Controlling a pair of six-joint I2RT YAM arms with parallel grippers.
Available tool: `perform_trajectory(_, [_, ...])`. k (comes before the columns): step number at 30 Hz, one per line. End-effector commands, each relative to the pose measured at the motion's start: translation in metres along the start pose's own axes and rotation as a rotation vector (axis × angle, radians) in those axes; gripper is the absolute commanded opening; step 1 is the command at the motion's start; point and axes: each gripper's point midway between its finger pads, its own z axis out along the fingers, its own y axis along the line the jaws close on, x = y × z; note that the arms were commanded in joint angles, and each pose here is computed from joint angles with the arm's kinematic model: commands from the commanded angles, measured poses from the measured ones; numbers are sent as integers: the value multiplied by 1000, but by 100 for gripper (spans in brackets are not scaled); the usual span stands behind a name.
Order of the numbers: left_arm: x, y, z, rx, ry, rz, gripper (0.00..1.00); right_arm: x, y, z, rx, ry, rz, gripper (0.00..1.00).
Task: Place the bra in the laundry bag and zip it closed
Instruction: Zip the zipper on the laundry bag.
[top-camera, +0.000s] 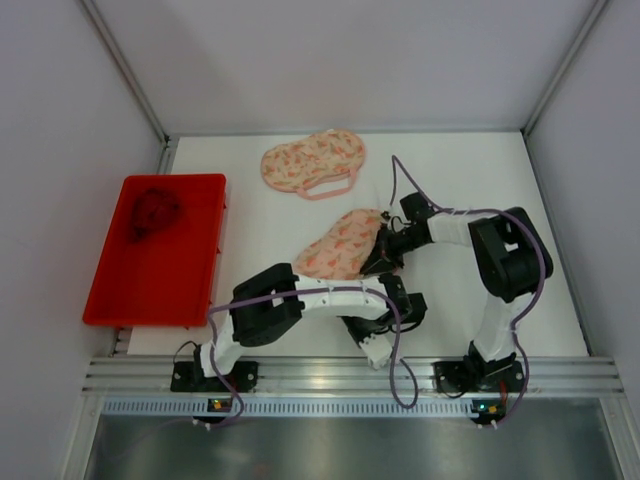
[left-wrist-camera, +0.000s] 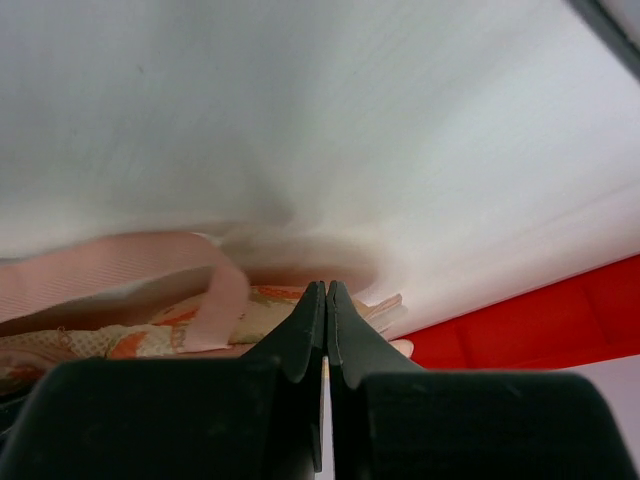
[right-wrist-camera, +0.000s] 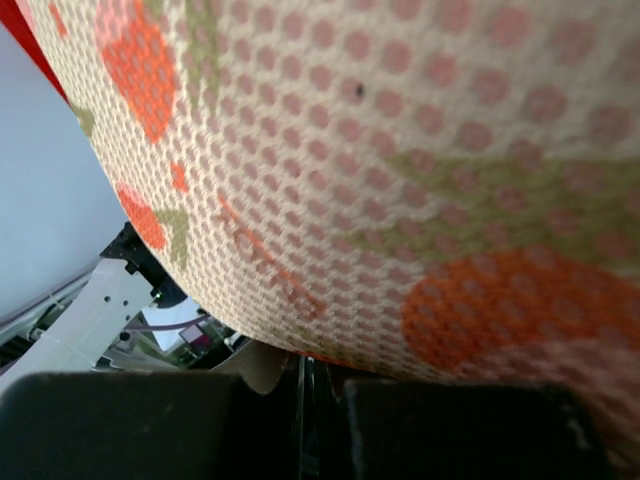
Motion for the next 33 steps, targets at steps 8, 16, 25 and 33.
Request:
perform_trajectory(8, [-8,23,-23,-131,-65,-147,0,-25,29,-24,-30,-12,-137,19])
perform_trajectory(16, [-9,72,-30,-208,-100,-272,0,3,28,-61,44,39,-192,67])
perform_trajectory(25, [-9,96,-39,-288,-121,-312,0,36,19,-42,-56,125,-124,72])
perform_trajectory(33, [-17,95,-58,-320,-212,-361,0,36,16,-29,-68,170,-103,37])
